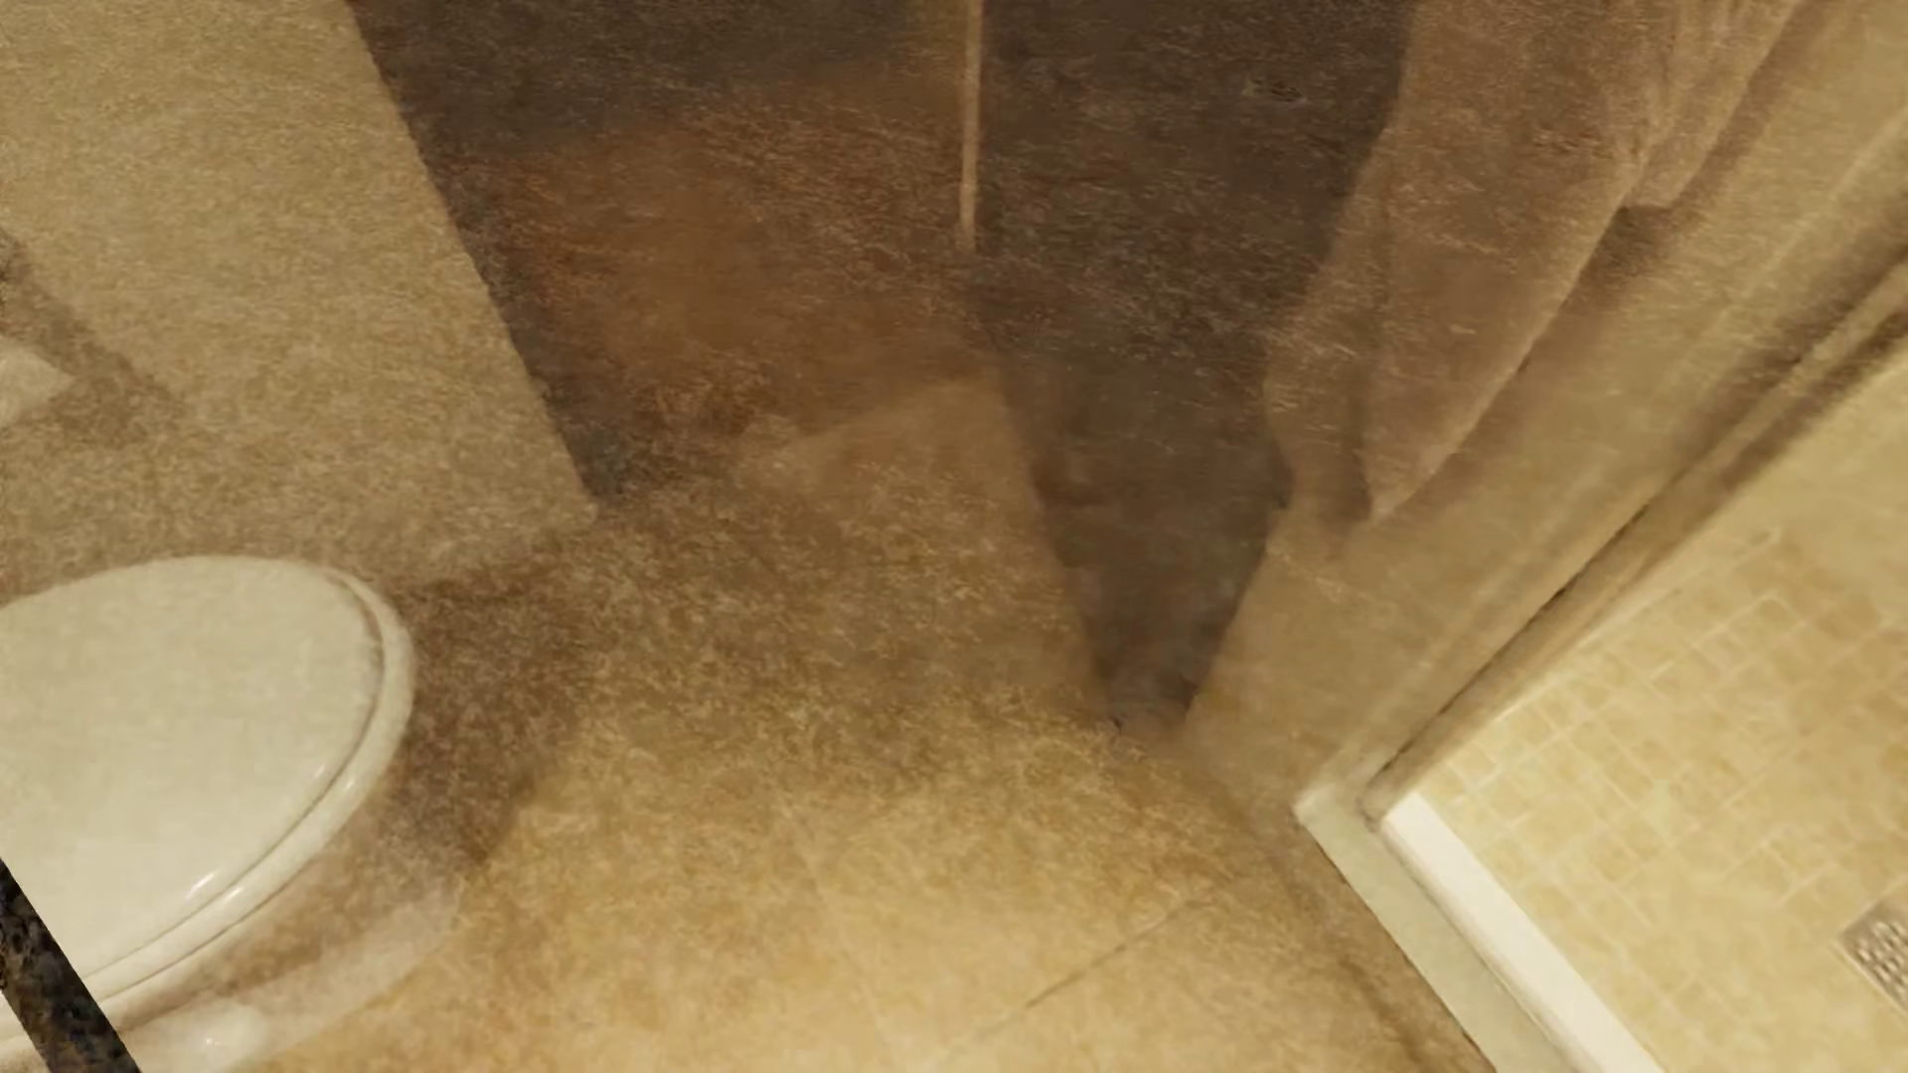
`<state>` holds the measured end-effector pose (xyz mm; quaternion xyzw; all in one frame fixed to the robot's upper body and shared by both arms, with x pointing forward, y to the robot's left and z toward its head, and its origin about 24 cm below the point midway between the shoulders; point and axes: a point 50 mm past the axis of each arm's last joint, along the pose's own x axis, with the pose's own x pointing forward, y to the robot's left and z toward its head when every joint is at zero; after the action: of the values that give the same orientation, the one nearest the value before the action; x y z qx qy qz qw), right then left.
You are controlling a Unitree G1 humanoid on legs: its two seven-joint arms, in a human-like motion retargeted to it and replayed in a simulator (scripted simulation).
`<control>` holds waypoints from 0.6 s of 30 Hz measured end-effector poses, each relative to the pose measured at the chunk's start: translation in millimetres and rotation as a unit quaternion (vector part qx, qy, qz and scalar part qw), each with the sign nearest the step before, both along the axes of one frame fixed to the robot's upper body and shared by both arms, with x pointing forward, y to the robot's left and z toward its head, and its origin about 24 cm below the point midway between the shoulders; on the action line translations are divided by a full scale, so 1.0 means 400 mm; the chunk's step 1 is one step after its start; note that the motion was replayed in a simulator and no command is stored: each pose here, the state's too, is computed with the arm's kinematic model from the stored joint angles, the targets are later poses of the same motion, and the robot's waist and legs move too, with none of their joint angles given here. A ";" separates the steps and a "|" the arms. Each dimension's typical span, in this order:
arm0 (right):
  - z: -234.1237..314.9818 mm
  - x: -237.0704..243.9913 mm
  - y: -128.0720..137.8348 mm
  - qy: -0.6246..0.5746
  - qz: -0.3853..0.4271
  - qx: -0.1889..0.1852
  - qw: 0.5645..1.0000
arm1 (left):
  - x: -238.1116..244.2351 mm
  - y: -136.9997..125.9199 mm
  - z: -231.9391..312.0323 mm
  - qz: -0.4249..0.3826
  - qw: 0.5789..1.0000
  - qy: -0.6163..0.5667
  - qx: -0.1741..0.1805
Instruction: Move towards the counter
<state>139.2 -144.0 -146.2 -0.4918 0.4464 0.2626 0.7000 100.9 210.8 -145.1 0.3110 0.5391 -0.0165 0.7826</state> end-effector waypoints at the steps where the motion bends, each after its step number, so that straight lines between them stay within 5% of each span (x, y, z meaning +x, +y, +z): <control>1: -0.001 -0.002 0.001 0.001 0.003 -0.001 1.000 | 0.003 0.002 0.002 -0.003 1.000 -0.003 0.002; 8: -0.002 -0.017 -0.027 -0.010 -0.029 -0.003 1.000 | 0.053 -0.007 0.023 -0.027 0.999 -0.046 0.002; 18: -0.028 -0.150 -0.160 0.082 -0.125 -0.067 0.986 | 0.077 -0.002 0.038 -0.017 0.995 -0.092 0.023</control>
<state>79.2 -207.9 -157.5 -0.4548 0.5768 0.1818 0.6538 131.7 209.9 -130.0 0.3386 0.4594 0.0112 0.8211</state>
